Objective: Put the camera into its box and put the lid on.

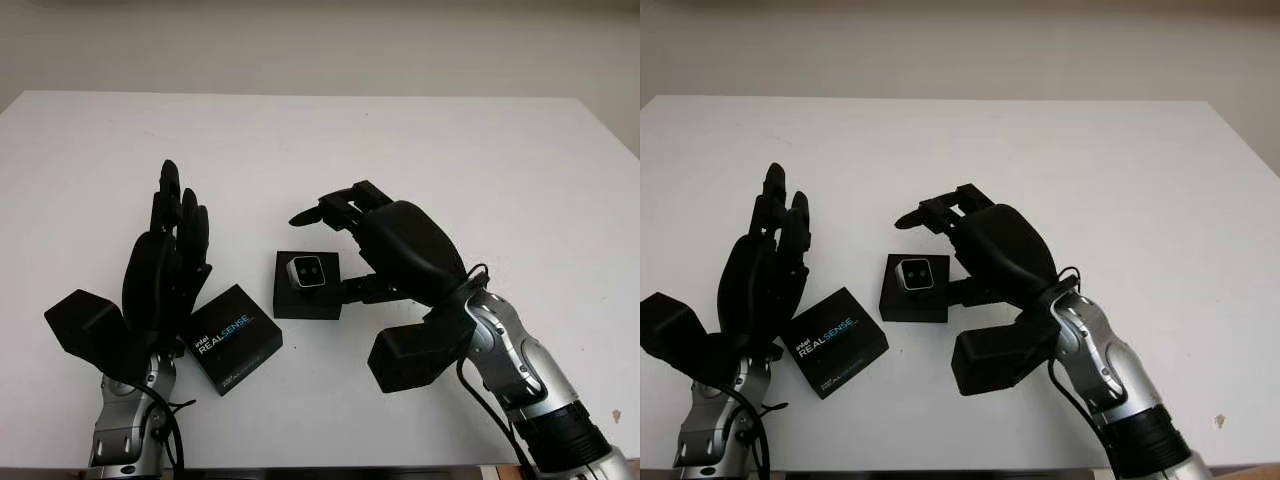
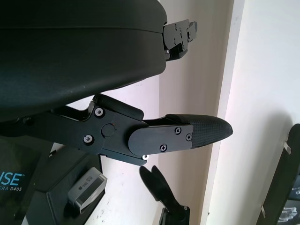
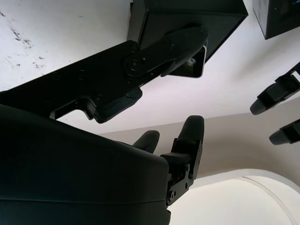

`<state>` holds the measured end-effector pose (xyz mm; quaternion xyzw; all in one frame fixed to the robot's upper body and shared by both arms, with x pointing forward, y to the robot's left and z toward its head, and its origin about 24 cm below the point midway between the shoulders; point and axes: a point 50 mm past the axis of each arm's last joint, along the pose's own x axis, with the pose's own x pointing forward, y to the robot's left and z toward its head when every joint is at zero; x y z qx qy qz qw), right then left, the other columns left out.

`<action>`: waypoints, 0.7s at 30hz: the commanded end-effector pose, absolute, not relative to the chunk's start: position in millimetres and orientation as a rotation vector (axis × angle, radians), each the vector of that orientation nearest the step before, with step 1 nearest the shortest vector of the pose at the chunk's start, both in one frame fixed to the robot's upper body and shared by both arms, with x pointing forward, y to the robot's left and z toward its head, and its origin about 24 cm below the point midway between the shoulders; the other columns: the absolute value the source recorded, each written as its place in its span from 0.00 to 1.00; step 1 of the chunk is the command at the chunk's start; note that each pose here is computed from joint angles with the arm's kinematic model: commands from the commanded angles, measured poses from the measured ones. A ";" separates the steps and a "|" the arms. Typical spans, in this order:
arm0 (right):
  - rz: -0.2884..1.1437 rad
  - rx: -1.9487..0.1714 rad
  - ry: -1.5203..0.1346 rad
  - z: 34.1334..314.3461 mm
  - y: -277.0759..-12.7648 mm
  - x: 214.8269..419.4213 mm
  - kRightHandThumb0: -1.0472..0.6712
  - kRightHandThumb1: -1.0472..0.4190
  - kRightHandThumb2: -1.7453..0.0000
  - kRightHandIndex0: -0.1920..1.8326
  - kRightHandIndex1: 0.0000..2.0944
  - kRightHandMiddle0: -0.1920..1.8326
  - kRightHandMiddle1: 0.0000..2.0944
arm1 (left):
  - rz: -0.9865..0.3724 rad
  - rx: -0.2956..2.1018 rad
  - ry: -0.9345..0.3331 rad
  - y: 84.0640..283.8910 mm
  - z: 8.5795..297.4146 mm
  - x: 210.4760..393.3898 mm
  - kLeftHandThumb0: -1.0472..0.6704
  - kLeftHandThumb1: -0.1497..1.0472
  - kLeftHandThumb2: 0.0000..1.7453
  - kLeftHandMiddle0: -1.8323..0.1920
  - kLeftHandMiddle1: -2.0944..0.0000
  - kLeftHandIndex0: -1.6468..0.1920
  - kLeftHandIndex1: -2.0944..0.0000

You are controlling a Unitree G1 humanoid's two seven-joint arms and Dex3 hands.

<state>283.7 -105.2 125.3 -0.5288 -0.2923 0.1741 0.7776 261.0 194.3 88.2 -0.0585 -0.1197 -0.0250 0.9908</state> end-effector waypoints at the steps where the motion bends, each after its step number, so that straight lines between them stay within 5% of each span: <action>1: 0.371 -1.126 -0.629 123.1 -102.9 283.3 0.15 0.09 0.97 0.09 0.40 0.15 0.51 | -0.061 -0.122 -0.257 192.1 90.6 260.6 0.21 1.00 0.26 1.00 1.00 1.00 1.00; 8: 0.368 -1.091 -0.609 119.4 -99.0 284.1 0.16 0.09 0.97 0.09 0.40 0.13 0.59 | -0.065 -0.119 -0.259 193.2 89.7 260.8 0.21 1.00 0.26 1.00 1.00 1.00 1.00; 21: 0.368 -1.108 -0.584 113.4 -101.1 291.7 0.16 0.09 0.97 0.10 0.41 0.14 0.55 | -0.071 -0.113 -0.259 193.3 88.5 261.1 0.21 1.00 0.26 1.00 1.00 1.00 1.00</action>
